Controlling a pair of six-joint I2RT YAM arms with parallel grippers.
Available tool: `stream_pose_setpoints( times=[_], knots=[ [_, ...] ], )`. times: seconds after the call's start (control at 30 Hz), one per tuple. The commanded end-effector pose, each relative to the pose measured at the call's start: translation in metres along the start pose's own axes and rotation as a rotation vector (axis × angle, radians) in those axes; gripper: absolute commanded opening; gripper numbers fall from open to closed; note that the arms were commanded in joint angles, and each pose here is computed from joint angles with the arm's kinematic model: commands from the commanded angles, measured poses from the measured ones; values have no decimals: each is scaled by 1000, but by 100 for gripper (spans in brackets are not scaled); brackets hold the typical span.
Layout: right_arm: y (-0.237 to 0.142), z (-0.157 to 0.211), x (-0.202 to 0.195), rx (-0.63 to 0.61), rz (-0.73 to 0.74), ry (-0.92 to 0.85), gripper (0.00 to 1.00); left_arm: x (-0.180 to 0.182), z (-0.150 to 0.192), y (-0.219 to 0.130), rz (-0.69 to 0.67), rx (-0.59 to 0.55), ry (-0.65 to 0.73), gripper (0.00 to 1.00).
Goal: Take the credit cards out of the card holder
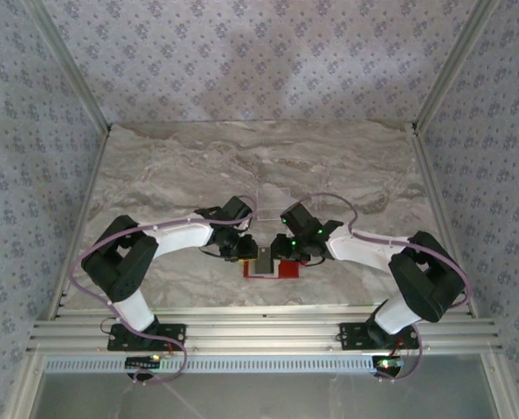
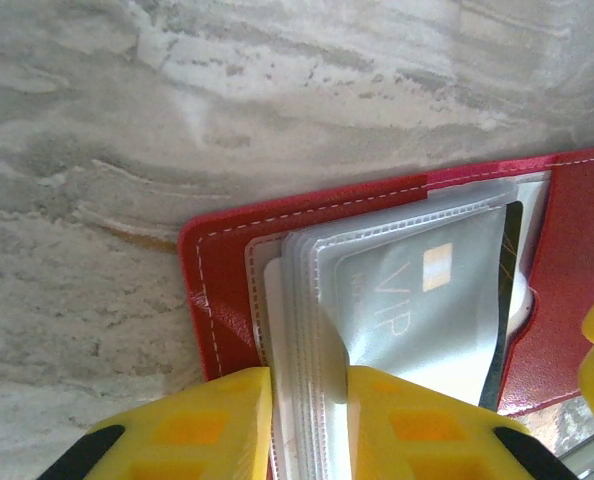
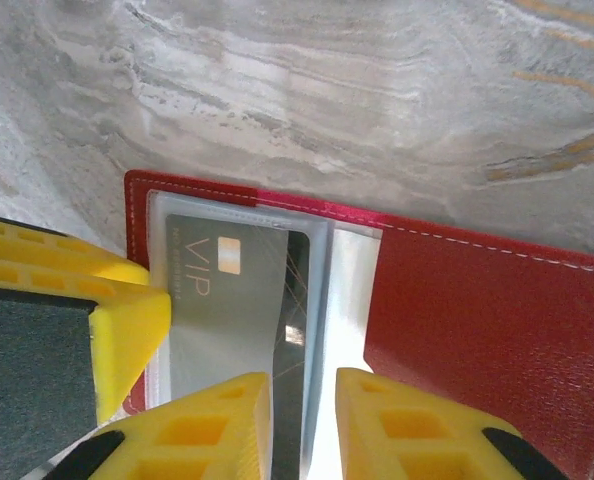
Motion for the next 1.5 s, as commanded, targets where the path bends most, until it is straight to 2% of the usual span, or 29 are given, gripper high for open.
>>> stream_pose_setpoints(
  times=[0.0,0.3,0.73,1.1,1.3,1.47],
  knots=[
    [0,0,8,0,-94,15,25,22,4,4,-103,13,-4,26],
    [10,5,0,19,-177,54,23,21,4,6,-103,19,-7,26],
    [23,12,-3,51,-216,76,19,21,5,8,-104,30,-8,26],
    [17,9,3,30,-266,82,15,20,5,9,-103,34,-10,26],
    [13,10,-3,13,-252,96,7,20,5,8,-106,32,-11,26],
    [5,14,-17,2,-202,116,5,21,5,7,-114,31,-10,27]
  ],
)
Point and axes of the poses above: each hand's point on the last joint's axis, 136 mm out from that joint toward the fingers, its own y axis out along the fingers, its own x axis along the line the jaws close on, z = x × y, the point moved 2 cm from there along -y, back along the fingers, and after that the axes turned 10 degrees about -y, right-handed, at the moved point
